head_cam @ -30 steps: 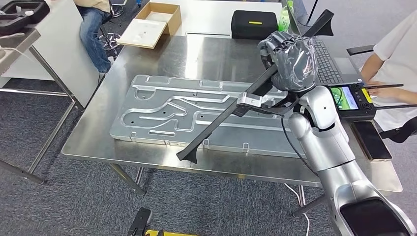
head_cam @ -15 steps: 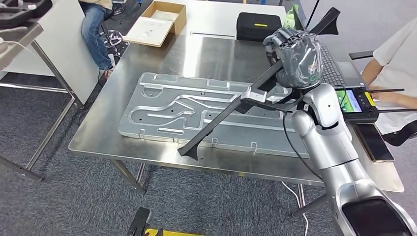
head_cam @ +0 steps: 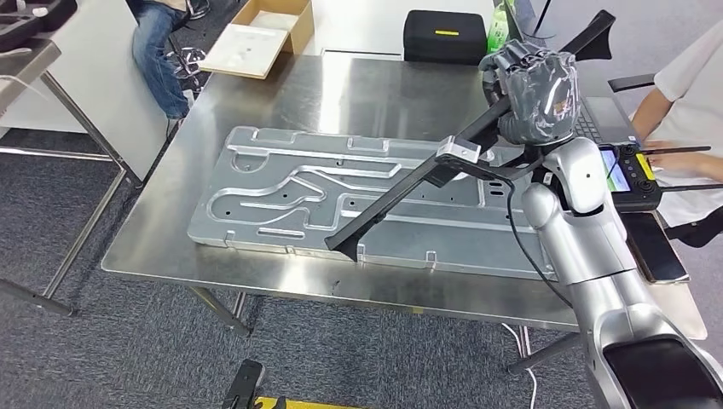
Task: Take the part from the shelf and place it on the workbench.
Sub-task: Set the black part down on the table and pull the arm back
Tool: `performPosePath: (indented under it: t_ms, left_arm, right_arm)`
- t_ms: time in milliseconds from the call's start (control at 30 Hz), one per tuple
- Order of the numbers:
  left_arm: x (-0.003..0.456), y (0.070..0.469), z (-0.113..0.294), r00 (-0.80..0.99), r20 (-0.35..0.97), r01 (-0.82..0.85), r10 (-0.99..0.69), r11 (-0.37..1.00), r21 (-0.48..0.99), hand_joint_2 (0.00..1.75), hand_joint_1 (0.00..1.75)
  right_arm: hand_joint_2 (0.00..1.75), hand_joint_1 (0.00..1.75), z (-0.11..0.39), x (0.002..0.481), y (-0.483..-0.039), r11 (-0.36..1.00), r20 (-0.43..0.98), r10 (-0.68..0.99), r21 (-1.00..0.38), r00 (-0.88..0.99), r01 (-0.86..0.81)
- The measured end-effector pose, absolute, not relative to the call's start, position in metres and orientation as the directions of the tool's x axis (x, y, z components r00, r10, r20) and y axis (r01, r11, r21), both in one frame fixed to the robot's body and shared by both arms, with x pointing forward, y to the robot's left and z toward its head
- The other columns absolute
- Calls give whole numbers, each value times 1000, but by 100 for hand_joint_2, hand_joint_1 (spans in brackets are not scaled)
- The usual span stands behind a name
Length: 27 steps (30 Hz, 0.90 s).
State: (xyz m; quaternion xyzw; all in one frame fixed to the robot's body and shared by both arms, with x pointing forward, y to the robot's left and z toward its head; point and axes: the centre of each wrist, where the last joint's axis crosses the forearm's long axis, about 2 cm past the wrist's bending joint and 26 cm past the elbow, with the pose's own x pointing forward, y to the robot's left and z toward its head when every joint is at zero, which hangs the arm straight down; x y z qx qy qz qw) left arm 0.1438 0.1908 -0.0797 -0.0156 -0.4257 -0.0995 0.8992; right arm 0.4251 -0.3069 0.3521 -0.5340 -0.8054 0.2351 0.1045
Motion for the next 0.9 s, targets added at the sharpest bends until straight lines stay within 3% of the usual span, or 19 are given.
performPosePath:
  t_ms: [433, 733, 900]
  left_arm:
    - [144, 191, -80, 616, 770, 191, -169, 980, 63, 175, 0]
    - [145, 190, -79, 615, 771, 188, -164, 980, 59, 175, 0]
    - [146, 191, -79, 613, 773, 186, -162, 981, 58, 175, 0]
  right_arm:
    - [175, 175, 349, 427, -310, 312, -81, 912, -500, -402, 808]
    - [175, 175, 357, 440, -320, 341, 8, 893, -666, -450, 663]
    - [175, 175, 371, 448, -325, 338, 17, 894, -682, -448, 648]
